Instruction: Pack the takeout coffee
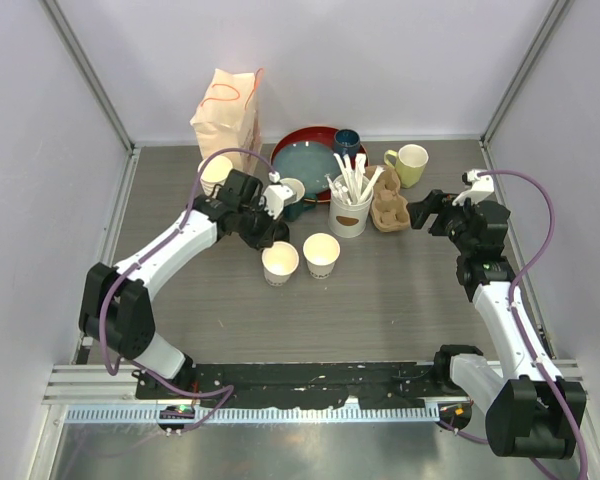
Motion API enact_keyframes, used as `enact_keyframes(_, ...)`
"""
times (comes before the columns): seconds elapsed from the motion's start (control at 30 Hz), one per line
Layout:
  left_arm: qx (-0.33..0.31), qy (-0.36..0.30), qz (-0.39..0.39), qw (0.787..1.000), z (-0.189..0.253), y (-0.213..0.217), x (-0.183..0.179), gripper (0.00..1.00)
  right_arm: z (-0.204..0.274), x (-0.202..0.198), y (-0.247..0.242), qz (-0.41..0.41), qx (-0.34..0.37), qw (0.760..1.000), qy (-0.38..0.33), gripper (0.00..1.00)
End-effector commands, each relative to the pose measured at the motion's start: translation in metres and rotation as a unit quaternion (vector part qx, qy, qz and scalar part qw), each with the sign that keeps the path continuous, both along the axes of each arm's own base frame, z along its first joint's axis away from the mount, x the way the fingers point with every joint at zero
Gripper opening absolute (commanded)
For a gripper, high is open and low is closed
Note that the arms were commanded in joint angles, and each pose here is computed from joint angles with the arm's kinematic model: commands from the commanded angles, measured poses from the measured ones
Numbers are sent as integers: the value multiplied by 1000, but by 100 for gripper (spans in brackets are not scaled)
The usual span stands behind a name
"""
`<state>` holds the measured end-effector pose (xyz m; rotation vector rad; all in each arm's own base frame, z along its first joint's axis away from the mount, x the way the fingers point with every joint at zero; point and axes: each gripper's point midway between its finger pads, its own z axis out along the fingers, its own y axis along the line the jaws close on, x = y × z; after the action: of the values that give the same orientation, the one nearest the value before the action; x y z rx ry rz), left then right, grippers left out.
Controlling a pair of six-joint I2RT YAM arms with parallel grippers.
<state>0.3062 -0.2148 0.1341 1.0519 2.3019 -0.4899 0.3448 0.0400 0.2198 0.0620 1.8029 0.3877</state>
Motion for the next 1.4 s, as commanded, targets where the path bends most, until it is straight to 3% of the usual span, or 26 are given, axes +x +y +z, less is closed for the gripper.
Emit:
enact_keyframes(0.0, -23, -32, -11, 999, 21, -5, 8, 13, 33, 3, 3, 9, -4, 999, -43, 82)
enact_keyframes(0.03, -23, -33, -13, 999, 22, -5, 7, 26, 33, 3, 3, 9, -4, 999, -44, 82)
enact_keyframes(0.1, -22, -42, -20, 999, 30, -3, 5, 38, 33, 3, 3, 10, -4, 999, -42, 82)
enact_keyframes(0.13, -21, -47, -21, 998, 33, -2, 4, 49, 33, 3, 4, 10, -3, 999, -42, 82)
enact_keyframes(0.23, -22, -64, -20, 998, 52, 2, 5, 63, 33, 2, 4, 12, -4, 999, -43, 82)
enact_keyframes(0.4, -70, -96, -9, 993, 100, 12, 27, 74, 31, 3, 6, 17, -3, 999, -41, 82)
enact_keyframes(0.57, -37, -127, 3, 991, 101, 46, 74, 68, 29, 3, 11, 32, -1, 999, -40, 82)
enact_keyframes(0.7, -20, -147, -139, 979, 73, 37, 63, 58, 32, 2, 16, 48, 1, 998, -45, 82)
enact_keyframes(0.83, -4, -192, -267, 944, 47, 31, 57, 58, 36, 3, 21, 62, 5, 997, -46, 82)
enact_keyframes(1.03, -50, -168, -339, 924, 27, 36, 64, 56, 44, 1, 23, 73, -2, 996, -43, 82)
enact_keyframes(1.37, -44, -191, -442, 875, 6, 30, 64, 53, 37, -1, 22, 74, -14, 997, -19, 82)
